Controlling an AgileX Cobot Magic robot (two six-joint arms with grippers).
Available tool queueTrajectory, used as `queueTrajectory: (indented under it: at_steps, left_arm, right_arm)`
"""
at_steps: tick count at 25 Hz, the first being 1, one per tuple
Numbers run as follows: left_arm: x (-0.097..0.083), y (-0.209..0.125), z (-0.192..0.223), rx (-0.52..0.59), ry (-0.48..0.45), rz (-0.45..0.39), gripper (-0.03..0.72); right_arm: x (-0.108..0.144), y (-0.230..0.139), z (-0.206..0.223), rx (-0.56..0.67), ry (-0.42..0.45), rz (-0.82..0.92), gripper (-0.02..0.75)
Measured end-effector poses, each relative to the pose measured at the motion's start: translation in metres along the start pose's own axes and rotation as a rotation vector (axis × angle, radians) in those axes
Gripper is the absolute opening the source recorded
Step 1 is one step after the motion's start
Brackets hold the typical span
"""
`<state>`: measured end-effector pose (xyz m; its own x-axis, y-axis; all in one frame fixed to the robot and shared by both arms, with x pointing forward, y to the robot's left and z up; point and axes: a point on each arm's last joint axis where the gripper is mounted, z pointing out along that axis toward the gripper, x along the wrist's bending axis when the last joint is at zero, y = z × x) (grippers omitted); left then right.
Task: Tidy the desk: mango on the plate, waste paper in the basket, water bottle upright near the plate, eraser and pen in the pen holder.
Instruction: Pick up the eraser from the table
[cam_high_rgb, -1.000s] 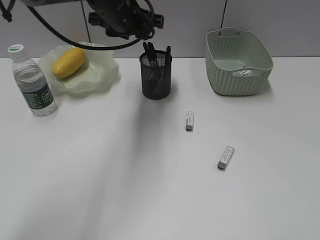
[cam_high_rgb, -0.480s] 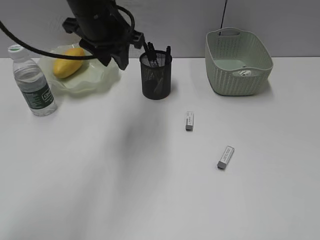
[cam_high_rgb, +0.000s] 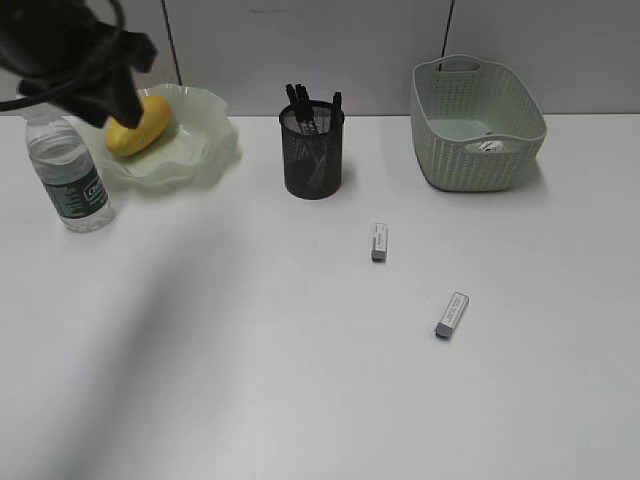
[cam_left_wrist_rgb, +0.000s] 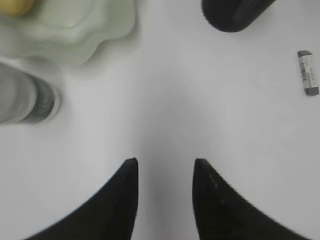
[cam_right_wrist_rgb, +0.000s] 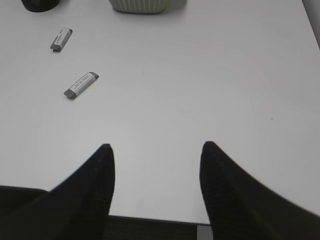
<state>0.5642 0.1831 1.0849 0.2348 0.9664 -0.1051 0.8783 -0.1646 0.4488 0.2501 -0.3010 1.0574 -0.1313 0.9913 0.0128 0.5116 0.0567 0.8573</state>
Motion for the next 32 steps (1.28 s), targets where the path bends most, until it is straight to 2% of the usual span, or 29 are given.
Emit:
queueTrajectory:
  at_steps: [5, 9, 15, 17, 24, 32]
  left_arm:
    - [0.037, -0.057, -0.04, -0.085, 0.044, -0.089, 0.331]
    - [0.053, -0.104, -0.077, -0.175, 0.081, -0.135, 0.364]
    - [0.048, -0.179, -0.114, -0.324, 0.086, -0.14, 0.495]
    - [0.045, -0.201, -0.122, -0.367, 0.083, -0.136, 0.515]
    - [0.038, -0.263, -0.145, -0.572, 0.08, -0.108, 0.526]
    - [0.035, -0.306, -0.149, -0.632, 0.085, -0.091, 0.527]
  right_arm:
    - [0.0, 0.0, 0.0, 0.0, 0.0, 0.0, 0.44]
    - [0.0, 0.0, 0.0, 0.0, 0.0, 0.0, 0.44]
    - [0.0, 0.0, 0.0, 0.0, 0.0, 0.0, 0.44]
    - [0.0, 0.0, 0.0, 0.0, -0.001, 0.0, 0.44]
    - [0.0, 0.0, 0.0, 0.0, -0.001, 0.0, 0.44]
    - [0.0, 0.0, 0.0, -0.001, -0.001, 0.0, 0.44]
